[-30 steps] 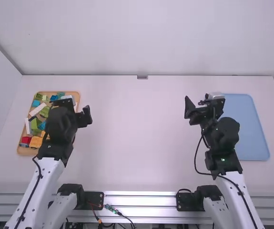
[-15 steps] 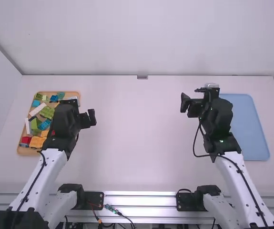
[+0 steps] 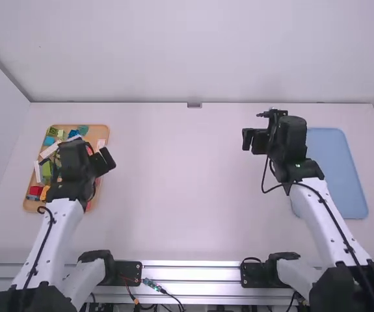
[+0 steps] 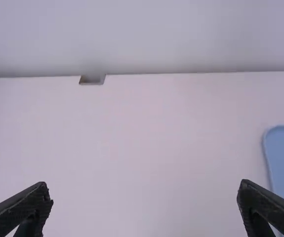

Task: Assemble lego blocks to make yellow taxi

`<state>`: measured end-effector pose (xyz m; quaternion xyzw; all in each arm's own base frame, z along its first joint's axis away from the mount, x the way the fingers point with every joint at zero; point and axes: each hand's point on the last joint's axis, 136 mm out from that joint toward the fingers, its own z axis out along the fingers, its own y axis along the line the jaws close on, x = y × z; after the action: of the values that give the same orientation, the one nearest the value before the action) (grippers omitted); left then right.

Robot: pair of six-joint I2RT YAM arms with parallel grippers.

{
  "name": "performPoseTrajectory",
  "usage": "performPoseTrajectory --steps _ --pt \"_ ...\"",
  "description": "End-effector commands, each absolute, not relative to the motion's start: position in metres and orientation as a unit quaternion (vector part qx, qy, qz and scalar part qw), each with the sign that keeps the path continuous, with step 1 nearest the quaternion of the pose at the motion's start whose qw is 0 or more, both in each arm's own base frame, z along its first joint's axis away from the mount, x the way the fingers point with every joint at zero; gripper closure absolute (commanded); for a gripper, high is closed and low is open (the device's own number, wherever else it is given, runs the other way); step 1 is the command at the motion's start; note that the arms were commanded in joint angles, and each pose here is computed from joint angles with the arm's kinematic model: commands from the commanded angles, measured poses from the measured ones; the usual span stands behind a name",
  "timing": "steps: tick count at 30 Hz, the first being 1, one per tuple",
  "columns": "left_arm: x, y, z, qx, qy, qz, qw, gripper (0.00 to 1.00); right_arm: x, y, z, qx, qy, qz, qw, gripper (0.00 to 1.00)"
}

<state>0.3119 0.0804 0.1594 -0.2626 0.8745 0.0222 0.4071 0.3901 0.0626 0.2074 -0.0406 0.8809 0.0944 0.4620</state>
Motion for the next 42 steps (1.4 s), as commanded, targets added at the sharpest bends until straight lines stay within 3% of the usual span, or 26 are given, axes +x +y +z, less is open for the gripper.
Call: performPoseTrajectory --steps 1,9,16,26,42 --pt "0.315 0.092 0.171 -0.285 0.869 0.016 0.404 0.01 0.401 0.066 0.22 -0.05 0.878 0.094 0.466 0.01" --pt "0.288 0.148 0.156 -0.442 0.835 0.071 0.319 0.01 0.397 0.064 0.162 -0.07 0.923 0.077 0.37 0.01" --pt "0.278 0.19 0.135 -0.513 0.813 0.064 0.269 0.01 0.399 0.066 0.136 -0.103 0.932 0.068 0.341 0.01" --pt "0.253 0.231 0.094 -0.585 0.783 0.045 0.207 0.01 0.407 0.067 0.135 -0.053 0.933 0.085 0.347 0.01" --pt "0.238 0.221 0.066 -0.641 0.747 0.035 0.171 0.01 0.417 0.068 0.145 -0.04 0.923 0.092 0.371 0.01"
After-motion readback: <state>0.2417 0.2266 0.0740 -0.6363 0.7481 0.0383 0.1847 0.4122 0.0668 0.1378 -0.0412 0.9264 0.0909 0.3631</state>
